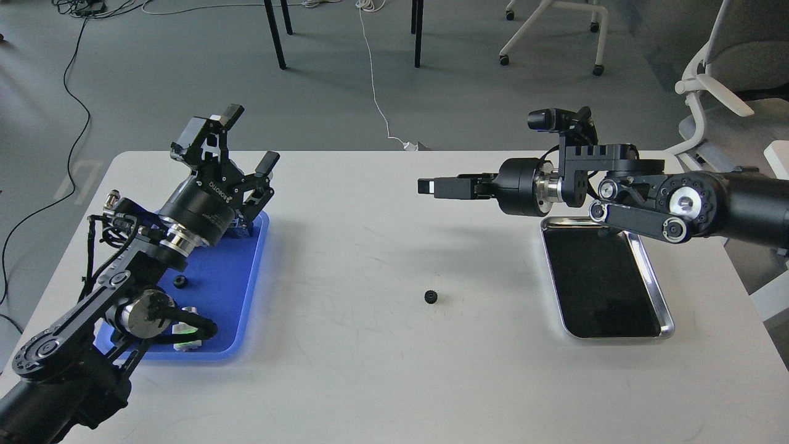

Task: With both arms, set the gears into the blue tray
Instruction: 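Retract the right arm and extend the left gripper toward the gear, then grasp the second black gear with the left gripper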

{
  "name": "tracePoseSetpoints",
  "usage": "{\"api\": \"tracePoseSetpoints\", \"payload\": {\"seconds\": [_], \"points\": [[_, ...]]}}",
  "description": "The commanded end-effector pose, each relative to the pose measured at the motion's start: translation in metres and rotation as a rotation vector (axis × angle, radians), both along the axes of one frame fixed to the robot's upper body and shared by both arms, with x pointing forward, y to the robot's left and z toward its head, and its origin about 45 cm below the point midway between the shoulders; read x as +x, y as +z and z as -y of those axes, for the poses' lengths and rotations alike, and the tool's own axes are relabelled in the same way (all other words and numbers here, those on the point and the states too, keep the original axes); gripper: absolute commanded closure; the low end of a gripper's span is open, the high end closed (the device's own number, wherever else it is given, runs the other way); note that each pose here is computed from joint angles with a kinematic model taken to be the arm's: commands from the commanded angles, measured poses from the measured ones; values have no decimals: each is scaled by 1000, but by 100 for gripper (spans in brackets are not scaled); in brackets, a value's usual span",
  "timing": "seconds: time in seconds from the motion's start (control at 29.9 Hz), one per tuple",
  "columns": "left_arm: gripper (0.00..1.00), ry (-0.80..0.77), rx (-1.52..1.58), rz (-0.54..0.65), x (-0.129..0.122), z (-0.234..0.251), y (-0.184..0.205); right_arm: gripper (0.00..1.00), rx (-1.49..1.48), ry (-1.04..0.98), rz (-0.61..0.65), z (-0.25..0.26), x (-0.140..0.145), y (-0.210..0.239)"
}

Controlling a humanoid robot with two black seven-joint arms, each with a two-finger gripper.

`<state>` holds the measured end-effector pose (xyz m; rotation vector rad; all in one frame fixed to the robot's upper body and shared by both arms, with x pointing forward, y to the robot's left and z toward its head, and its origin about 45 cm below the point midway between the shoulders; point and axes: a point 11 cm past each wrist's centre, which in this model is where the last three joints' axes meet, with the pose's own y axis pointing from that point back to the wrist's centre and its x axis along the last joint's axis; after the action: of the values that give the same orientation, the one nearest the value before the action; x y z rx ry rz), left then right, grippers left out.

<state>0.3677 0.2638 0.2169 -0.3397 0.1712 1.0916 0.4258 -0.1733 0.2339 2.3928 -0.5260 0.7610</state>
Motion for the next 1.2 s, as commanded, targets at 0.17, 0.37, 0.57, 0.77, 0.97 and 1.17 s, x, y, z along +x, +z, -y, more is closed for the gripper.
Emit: {"api": "tracePoseSetpoints", "payload": {"seconds": [0.17, 0.37, 0.57, 0.77, 0.97, 1.17], "points": [[1, -35, 11, 34, -2, 8, 7, 3, 639, -519, -244, 66, -4, -27], [1, -112, 153, 171, -8, 29, 22, 2, 954, -791, -360, 108, -22, -60], [1, -374, 433, 357, -26, 81, 23, 1, 1181, -883, -436, 140, -34, -66], [1, -738, 933, 623, -42, 151, 7, 1, 1185, -932, -436, 159, -44, -74], [2, -1030, 1399, 932, -41, 204, -13, 1, 1190, -955, -415, 168, -42, -74], [3, -1035, 1630, 1022, -19, 214, -54, 1, 1190, -965, -410, 171, -42, -75]]}}
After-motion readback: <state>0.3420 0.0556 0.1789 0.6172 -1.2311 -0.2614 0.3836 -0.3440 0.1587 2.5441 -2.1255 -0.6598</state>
